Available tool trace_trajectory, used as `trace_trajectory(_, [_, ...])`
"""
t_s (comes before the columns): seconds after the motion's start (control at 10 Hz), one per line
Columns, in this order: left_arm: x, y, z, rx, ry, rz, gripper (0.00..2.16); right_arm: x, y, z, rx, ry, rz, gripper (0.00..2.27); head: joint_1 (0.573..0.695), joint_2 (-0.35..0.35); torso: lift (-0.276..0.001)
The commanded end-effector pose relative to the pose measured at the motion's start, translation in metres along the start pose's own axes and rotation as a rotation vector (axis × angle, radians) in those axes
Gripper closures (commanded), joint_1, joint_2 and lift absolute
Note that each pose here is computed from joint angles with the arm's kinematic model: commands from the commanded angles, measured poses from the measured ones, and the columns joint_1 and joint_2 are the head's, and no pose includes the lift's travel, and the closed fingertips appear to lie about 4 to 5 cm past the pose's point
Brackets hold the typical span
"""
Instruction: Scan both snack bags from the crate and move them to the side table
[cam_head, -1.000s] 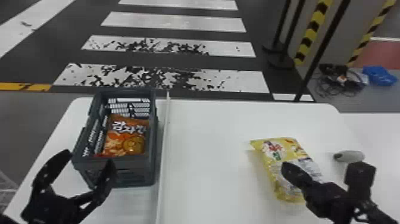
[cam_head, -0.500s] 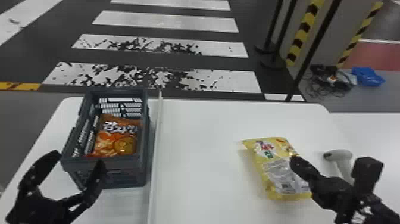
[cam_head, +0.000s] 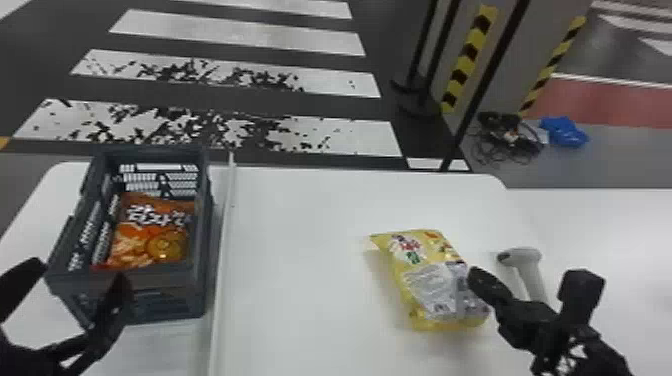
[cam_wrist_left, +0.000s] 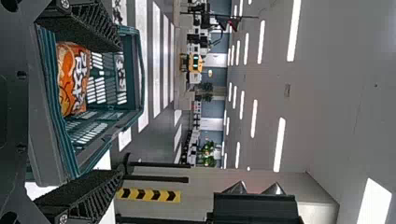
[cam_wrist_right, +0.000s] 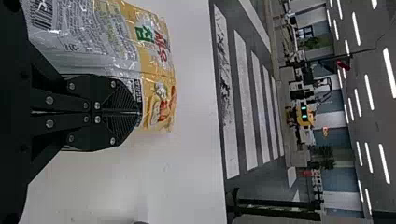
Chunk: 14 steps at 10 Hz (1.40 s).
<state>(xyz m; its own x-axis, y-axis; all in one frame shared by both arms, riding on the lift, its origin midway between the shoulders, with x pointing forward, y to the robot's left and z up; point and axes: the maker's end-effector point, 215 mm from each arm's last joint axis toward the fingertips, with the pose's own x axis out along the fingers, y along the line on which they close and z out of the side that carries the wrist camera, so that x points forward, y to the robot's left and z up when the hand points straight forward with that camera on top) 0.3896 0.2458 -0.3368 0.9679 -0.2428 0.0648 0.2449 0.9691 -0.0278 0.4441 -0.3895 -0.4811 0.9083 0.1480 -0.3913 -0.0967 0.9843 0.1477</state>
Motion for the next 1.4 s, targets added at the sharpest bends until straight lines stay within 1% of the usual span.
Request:
trace_trajectory(0.0, [0.0,0.0,0.0,0.0,0.0,-0.001,0.07,0.001,0.001,-0.008,0.005,0.013,0.001,1.98,0.695,-0.193,-0.099])
trace_trajectory(0.3, [0.0,0.001,-0.001,-0.001,0.002,0.005,0.07,-0.006,0.008,-0.024,0.013,0.036,0.007,1.98,0.695,-0.188,-0.099])
trace_trajectory(0.7, [-0.001,0.002,-0.003,-0.002,0.005,0.006,0.07,-0.011,0.003,-0.025,0.019,0.036,-0.004,1.98,0.695,-0.189,-0.099])
trace_trajectory(0.8, [-0.001,0.001,-0.003,-0.002,0.005,0.005,0.07,-0.012,0.004,-0.019,0.02,0.023,-0.004,1.98,0.695,-0.192,-0.099])
trace_trajectory(1.0, [-0.001,0.001,-0.003,-0.004,0.004,0.006,0.07,-0.019,-0.005,0.012,0.035,-0.035,-0.018,1.98,0.695,-0.192,-0.099])
trace_trajectory(1.1, [-0.001,0.002,-0.003,-0.004,0.004,0.007,0.07,-0.024,-0.013,0.022,0.041,-0.05,-0.033,1.98,0.695,-0.198,-0.099])
trace_trajectory(1.2, [-0.001,0.001,-0.003,-0.004,0.004,0.006,0.07,-0.028,-0.024,0.024,0.042,-0.055,-0.054,1.98,0.695,-0.209,-0.099])
trace_trajectory(1.3, [-0.001,0.002,-0.003,-0.004,0.004,0.007,0.07,-0.03,-0.032,0.018,0.05,-0.043,-0.067,1.98,0.695,-0.222,-0.099])
